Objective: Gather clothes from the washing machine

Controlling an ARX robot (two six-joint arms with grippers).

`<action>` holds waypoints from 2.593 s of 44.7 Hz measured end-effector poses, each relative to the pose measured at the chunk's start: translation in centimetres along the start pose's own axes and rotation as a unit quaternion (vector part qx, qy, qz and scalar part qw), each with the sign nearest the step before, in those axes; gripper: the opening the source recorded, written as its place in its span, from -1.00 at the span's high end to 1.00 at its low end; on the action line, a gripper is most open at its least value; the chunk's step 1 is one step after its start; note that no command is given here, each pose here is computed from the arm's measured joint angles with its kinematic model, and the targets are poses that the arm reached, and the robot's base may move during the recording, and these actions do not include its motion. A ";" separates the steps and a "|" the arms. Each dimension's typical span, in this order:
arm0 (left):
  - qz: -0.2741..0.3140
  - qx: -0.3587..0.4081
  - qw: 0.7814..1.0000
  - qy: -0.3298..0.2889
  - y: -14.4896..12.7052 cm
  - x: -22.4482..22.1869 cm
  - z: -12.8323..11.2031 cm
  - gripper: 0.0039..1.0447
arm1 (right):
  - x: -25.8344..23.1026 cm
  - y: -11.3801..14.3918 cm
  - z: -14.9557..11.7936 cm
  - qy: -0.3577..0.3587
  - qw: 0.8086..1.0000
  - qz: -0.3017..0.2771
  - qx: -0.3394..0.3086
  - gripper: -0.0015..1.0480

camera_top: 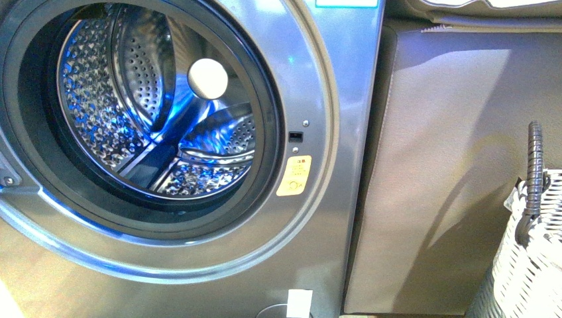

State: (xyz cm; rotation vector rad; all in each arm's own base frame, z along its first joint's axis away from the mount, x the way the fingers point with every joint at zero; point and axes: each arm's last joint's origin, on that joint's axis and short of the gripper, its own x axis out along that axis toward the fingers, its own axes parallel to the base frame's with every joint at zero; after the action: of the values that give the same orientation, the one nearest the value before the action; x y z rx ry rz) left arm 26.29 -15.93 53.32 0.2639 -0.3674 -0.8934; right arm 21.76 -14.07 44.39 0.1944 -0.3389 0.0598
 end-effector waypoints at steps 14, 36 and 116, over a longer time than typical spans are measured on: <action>0.000 0.000 1.000 0.000 0.0 0.0 0.0 -0.88 | -2.8 -7.3 -16.8 0.287 0.950 -0.115 0.033 0.86; 0.000 0.000 1.000 0.000 0.0 0.0 0.0 -0.88 | -6.9 -8.9 -29.3 0.578 0.813 -0.006 -0.073 0.01; 0.000 0.000 1.000 0.000 0.0 0.0 0.0 -0.88 | -17.4 10.2 -22.3 0.170 0.980 -0.030 -0.096 0.95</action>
State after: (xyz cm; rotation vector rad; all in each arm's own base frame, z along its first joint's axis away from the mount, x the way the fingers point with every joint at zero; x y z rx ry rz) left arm 26.29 -15.92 53.34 0.2639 -0.3677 -0.8926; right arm 11.72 -0.04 19.73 0.0021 0.0036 -0.0008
